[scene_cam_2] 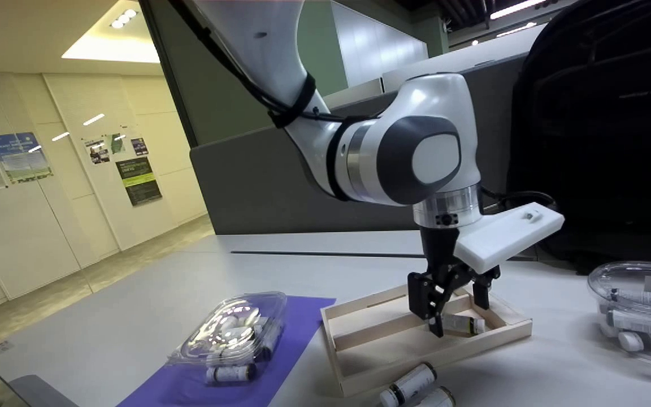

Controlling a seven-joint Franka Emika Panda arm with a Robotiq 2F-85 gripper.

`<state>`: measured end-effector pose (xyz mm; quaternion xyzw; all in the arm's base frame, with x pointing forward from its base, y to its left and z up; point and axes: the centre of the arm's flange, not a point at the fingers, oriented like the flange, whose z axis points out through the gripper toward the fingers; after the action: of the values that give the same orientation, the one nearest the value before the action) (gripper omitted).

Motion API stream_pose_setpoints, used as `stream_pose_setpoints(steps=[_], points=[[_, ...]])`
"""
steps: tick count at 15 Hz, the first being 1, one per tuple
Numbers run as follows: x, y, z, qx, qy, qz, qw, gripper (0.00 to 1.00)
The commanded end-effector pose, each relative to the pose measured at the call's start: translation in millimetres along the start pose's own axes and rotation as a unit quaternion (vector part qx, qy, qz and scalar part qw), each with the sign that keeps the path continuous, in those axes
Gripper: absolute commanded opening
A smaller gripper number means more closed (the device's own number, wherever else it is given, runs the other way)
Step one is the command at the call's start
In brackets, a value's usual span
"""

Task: Take a bottle from the tray and place it on the table

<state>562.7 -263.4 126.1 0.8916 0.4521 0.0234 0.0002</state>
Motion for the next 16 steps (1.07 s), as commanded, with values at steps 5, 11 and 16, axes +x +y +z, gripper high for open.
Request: stream_pose_setpoints(steps=[5,11,16], points=[[12,8,13,0.016,-0.003,-0.017,0.9997,0.68],[14,8,1,0.004,-0.001,-0.023,0.9997,0.25],[13,0,-23,-0.007,0.003,-0.027,0.9996,0.07]])
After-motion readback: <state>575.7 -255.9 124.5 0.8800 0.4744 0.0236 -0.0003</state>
